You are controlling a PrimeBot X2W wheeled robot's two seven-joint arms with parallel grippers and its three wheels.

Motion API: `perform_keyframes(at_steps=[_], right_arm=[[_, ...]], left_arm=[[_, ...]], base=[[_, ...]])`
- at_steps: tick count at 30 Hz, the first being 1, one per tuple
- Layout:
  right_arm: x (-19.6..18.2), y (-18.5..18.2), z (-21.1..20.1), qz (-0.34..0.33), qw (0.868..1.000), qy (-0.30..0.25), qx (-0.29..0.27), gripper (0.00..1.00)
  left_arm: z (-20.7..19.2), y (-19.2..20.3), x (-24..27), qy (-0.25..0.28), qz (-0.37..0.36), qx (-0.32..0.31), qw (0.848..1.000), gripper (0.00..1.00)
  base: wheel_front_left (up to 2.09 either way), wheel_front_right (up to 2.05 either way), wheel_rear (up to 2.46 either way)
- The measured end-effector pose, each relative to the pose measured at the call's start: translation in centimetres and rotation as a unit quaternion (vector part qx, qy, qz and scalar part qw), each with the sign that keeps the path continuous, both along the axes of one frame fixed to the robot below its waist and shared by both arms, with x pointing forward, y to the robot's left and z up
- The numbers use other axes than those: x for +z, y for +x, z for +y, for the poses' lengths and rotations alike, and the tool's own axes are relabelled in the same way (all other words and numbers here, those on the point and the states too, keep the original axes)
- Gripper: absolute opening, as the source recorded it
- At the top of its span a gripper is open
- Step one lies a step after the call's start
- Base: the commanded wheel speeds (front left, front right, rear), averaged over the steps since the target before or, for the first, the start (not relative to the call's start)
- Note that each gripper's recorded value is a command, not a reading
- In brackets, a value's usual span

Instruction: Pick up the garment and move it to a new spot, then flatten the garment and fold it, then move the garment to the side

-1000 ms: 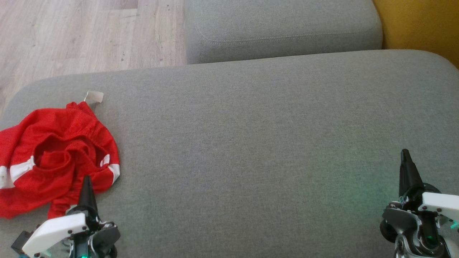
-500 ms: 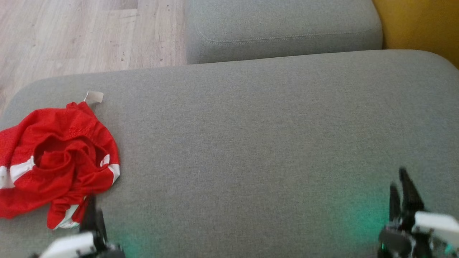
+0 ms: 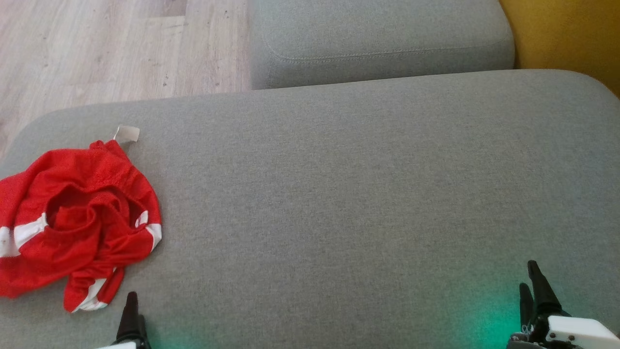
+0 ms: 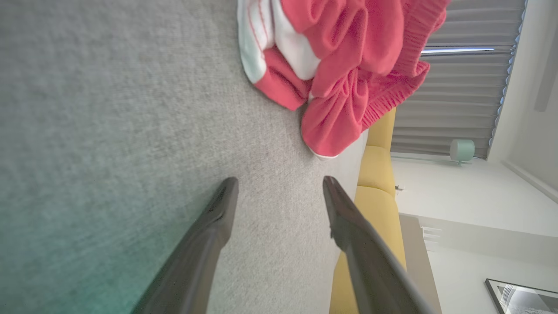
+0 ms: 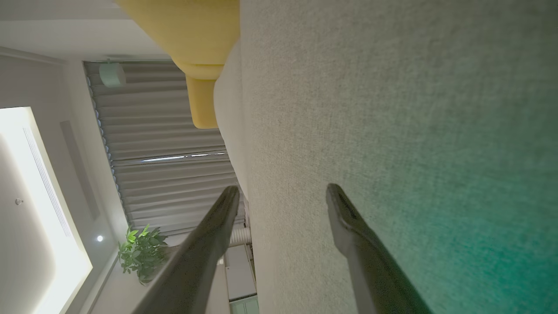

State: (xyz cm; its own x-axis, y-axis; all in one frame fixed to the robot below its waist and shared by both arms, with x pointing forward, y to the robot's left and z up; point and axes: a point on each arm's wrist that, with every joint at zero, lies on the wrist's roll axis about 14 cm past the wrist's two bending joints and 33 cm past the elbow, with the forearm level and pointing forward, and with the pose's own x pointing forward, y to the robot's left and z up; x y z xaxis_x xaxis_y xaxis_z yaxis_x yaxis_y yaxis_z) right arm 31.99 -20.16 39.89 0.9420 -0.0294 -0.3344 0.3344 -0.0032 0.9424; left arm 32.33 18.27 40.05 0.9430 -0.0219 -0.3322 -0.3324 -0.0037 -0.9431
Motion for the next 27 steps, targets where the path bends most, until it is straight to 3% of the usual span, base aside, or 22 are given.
perform_keyframes(at_steps=[13,27], right_arm=[[1.3,0.6,0.4,-0.016,0.995,-0.097,0.035,1.00],[3.1,1.4,1.8,-0.046,0.973,-0.211,0.084,1.00]], left_arm=[[-0.4,1.1,2.5,0.086,-0.041,-0.027,0.995,1.00],[-2.4,1.9,4.8,0.210,-0.078,-0.084,0.971,1.00]], base=[[0.00,0.00,0.00],[0.00,0.00,0.00]])
